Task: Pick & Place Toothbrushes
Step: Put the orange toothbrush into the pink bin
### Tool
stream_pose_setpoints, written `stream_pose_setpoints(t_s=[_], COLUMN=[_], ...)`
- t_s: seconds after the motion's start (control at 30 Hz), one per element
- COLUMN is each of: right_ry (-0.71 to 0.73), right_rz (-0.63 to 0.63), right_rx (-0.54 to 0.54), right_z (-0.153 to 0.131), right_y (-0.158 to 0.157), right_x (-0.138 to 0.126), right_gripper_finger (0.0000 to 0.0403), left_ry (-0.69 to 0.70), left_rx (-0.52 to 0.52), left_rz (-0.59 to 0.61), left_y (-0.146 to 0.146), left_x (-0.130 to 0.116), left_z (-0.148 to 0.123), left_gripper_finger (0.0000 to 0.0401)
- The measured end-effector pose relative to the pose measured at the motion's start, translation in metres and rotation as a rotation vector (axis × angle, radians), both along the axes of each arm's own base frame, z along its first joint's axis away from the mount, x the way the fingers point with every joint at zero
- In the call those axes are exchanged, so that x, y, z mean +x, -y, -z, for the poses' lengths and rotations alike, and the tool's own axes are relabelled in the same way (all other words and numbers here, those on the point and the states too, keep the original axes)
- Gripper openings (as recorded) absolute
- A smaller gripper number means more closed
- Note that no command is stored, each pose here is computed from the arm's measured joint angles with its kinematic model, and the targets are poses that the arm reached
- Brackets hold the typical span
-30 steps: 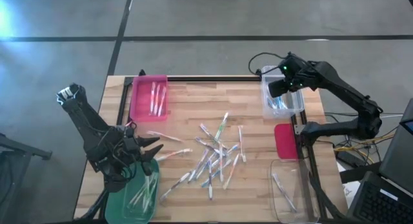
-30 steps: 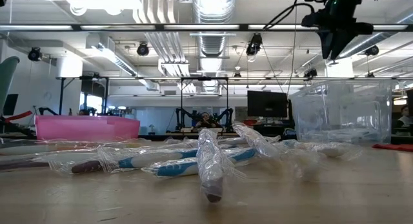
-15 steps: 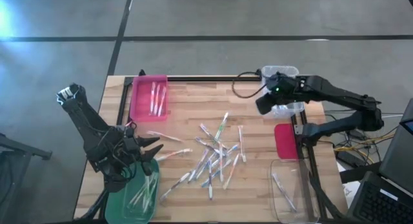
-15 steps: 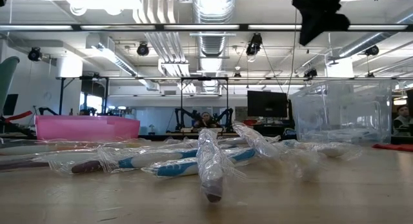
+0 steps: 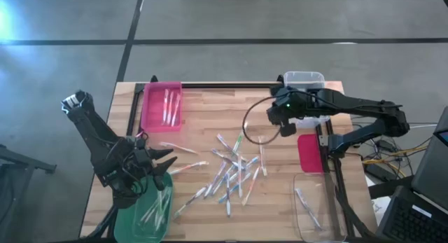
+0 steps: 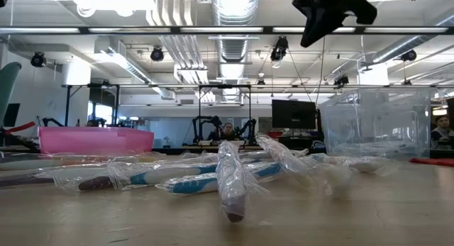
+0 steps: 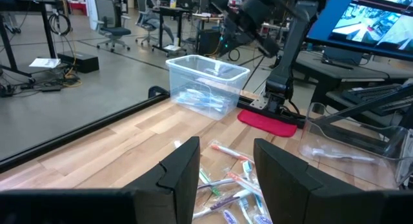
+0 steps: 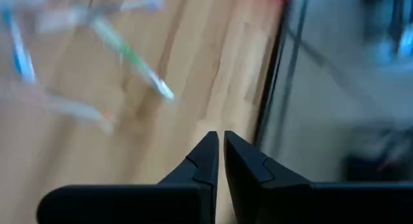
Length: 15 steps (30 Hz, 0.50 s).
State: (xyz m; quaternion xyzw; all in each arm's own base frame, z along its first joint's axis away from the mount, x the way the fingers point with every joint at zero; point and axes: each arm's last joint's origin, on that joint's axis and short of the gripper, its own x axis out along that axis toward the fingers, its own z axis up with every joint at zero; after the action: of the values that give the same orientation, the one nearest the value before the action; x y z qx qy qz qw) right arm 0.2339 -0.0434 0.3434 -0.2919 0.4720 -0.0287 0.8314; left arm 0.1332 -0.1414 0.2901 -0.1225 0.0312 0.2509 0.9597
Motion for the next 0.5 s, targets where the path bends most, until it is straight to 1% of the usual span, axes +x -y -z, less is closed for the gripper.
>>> stream_pose_setpoints(t_s=[0.1,0.17,0.37,0.5], right_ry=[-0.119,-0.175,-0.331,-0.425], right_rz=[-0.224,-0.326,-0.529,-0.638], right_rx=[-0.156,-0.232,-0.394,-0.424], right_z=[0.006,0.01,0.024,0.036], right_y=[0.001,0.002,0.006,0.007], right_x=[0.007,0.013,0.027,0.035], right_gripper_finger=[0.0014,0.001,0.0008,0.0008], left_ry=[0.0,0.0,0.0,0.0], left_rx=[0.0,0.0,0.0,0.0], left_rz=[0.0,0.0,-0.001,-0.001], left_y=[0.0,0.0,0.0,0.0], left_x=[0.0,0.0,0.0,0.0], left_z=[0.0,0.0,0.0,0.0], left_gripper_finger=[0.0152,0.0152,0.0152,0.0152])
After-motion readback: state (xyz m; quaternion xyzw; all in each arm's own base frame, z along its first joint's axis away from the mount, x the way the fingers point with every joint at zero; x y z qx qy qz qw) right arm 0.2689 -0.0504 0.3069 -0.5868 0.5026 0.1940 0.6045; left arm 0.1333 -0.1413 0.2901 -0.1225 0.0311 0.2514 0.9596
